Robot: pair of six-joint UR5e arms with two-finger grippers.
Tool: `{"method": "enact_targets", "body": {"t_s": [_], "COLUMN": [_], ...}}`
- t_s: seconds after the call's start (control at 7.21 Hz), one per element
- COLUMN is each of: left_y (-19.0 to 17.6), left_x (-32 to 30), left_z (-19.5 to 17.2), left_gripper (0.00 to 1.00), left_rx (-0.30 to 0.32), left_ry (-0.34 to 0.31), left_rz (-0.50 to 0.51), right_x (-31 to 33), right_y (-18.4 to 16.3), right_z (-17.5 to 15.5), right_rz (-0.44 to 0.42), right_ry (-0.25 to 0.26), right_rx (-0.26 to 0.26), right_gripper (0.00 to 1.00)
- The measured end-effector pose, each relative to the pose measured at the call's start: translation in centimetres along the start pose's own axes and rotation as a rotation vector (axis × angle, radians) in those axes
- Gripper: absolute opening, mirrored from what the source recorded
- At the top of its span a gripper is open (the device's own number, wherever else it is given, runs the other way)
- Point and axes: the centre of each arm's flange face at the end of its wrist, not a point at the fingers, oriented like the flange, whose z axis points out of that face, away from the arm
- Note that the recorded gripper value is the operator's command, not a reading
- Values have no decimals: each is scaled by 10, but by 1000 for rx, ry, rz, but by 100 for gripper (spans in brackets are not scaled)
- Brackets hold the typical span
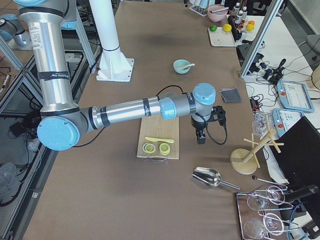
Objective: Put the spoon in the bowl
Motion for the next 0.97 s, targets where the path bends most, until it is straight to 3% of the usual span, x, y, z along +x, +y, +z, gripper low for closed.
{"method": "enact_targets", "body": {"t_s": [0.28,0.55,0.97], "left_y": [3,16,22], "left_x": [-26,-43,-48], "left_z": [-15,-13,-23], "left_gripper": [99,99,99], "left_rx": [-47,-79,-105], "left_ry": [17,11,-2], "left_rz": [-69,-76,-115], "right_x": [67,90,95], "right_y": [55,94,103], "right_z": [5,6,7], "right_rz": [49,102,123], "right_ry": [-4,-16,-9], "right_rx": [-119,-136,-143], "right_gripper": [100,100,100]}}
